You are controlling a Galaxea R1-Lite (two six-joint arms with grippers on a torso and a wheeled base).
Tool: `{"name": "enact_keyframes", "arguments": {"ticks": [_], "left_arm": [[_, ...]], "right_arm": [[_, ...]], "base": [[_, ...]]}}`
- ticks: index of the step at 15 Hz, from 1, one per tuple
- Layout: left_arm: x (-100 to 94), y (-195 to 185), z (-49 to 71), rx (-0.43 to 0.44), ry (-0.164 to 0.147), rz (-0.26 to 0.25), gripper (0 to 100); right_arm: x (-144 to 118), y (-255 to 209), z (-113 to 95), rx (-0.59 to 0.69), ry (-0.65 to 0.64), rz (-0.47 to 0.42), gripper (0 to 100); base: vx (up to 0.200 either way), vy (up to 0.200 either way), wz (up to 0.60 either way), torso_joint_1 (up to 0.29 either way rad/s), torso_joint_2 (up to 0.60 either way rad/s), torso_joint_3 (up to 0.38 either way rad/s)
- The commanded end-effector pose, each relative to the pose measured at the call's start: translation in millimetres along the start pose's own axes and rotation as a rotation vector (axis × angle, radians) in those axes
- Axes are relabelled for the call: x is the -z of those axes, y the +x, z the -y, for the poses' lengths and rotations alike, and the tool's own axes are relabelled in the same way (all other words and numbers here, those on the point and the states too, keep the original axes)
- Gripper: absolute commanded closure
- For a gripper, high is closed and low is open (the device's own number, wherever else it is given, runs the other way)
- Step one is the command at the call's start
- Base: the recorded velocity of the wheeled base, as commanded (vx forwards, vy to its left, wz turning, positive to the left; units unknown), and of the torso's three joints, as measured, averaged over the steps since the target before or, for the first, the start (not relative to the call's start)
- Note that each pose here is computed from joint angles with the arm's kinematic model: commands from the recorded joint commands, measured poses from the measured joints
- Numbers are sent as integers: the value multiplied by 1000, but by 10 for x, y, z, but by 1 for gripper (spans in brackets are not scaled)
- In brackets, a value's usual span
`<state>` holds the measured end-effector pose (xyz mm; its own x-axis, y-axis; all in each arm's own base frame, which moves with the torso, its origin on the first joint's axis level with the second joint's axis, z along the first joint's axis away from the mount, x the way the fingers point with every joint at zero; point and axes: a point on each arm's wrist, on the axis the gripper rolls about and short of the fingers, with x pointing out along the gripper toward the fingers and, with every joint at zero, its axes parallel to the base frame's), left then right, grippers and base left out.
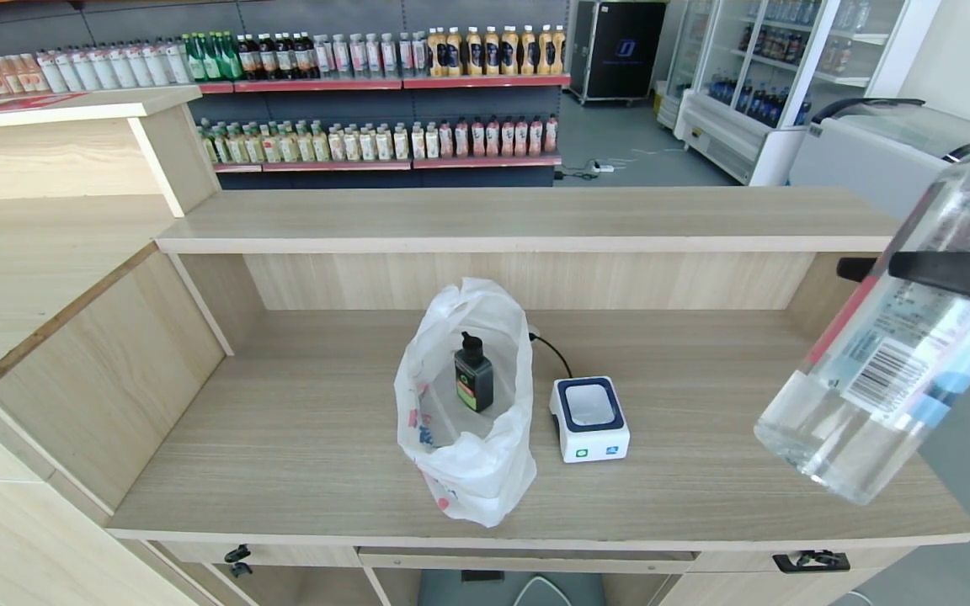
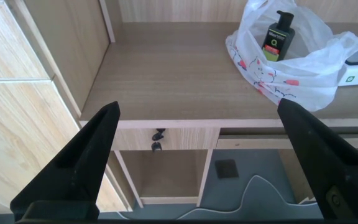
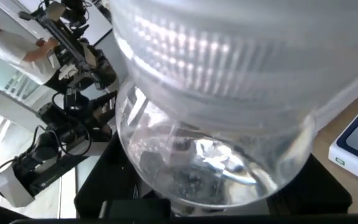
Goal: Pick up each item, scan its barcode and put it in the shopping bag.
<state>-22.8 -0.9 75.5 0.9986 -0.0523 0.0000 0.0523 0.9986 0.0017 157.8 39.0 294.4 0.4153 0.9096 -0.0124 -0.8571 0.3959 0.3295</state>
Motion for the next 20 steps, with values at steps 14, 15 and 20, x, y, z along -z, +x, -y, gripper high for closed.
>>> {"name": "enact_keyframes", "arguments": {"ticks": [14,15,20], "left_arm": [[0,1,0,0,0,-2,0],[0,1,0,1,0,-2,0],[0,1,0,0,0,-2,0]], "right_arm": [[155,-240,-607,14,40,18,100],[118,-205,-588,6,40,19,100],[81,-133,-587,-48,28,9,100]], "base": [[0,0,0,0,0,0],[0,0,0,0,0,0],[0,0,0,0,0,0]]}}
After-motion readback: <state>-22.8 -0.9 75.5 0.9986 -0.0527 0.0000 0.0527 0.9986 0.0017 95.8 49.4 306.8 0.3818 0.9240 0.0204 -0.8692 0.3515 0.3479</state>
